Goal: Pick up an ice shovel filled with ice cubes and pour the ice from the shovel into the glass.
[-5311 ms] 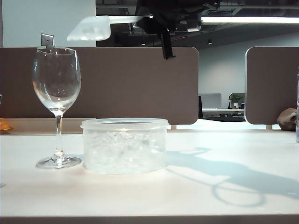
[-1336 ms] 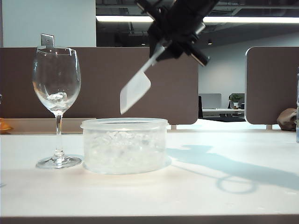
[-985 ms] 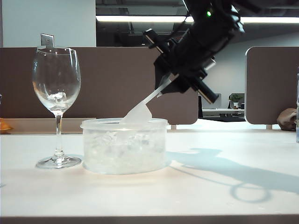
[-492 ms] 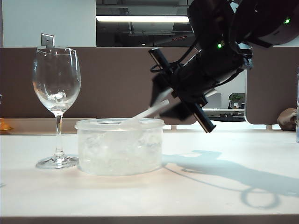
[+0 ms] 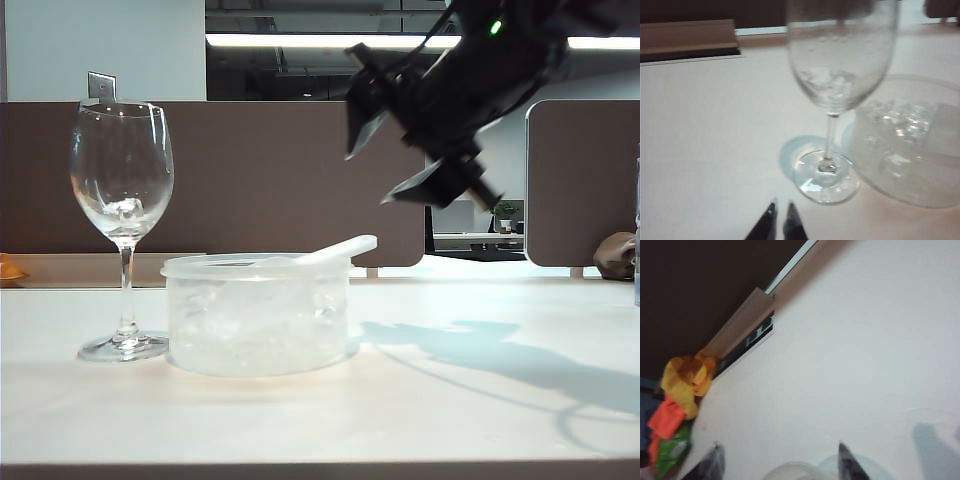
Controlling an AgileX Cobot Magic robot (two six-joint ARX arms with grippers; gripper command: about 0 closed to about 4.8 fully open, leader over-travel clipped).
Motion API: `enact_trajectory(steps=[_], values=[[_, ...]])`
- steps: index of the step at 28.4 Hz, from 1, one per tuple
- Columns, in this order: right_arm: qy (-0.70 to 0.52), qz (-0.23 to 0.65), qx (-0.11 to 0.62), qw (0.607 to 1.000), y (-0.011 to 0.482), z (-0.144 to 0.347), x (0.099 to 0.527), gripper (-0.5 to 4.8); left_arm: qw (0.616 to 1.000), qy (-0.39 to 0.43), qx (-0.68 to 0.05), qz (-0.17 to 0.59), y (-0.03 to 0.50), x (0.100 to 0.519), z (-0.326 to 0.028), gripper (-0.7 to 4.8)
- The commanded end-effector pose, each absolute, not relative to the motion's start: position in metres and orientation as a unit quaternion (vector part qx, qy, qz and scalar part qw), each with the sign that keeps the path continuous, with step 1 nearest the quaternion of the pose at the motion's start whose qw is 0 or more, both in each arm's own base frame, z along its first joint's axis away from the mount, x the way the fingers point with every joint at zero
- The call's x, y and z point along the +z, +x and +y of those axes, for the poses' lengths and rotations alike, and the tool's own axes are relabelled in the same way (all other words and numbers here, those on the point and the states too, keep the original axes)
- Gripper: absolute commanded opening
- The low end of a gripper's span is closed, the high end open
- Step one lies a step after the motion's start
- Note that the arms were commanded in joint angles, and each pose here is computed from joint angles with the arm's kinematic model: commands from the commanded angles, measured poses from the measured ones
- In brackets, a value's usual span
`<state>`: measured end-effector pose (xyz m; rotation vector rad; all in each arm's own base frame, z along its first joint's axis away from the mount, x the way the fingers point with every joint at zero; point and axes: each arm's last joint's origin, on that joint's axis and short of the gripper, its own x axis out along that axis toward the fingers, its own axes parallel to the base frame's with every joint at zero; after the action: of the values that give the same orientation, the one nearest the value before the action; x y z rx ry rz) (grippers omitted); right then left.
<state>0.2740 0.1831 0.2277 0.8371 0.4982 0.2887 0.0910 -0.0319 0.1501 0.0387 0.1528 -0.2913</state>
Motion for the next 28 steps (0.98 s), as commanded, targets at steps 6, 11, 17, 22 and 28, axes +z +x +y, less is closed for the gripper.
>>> enact_trajectory(steps=[6,11,17,22,28], values=[[0.256,0.209,0.103,0.938,0.243,0.156,0.255,0.39,0.995,0.011,-0.064,0.073,0.095,0.151,-0.017,0.29],[0.22,0.189,0.119,0.95,0.223,0.142,0.261,-0.03,0.997,0.009,-0.037,0.073,0.096,0.151,-0.012,0.29],[0.183,0.146,0.106,0.966,0.192,0.119,0.263,-0.01,0.997,0.009,-0.035,0.073,0.096,0.151,-0.011,0.29],[0.156,0.121,0.095,0.976,0.169,0.102,0.26,-0.02,0.997,0.009,-0.036,0.073,0.096,0.151,-0.011,0.29],[0.079,0.103,0.081,0.988,0.148,0.087,0.251,-0.02,0.997,0.009,-0.036,0.073,0.096,0.151,-0.011,0.29]])
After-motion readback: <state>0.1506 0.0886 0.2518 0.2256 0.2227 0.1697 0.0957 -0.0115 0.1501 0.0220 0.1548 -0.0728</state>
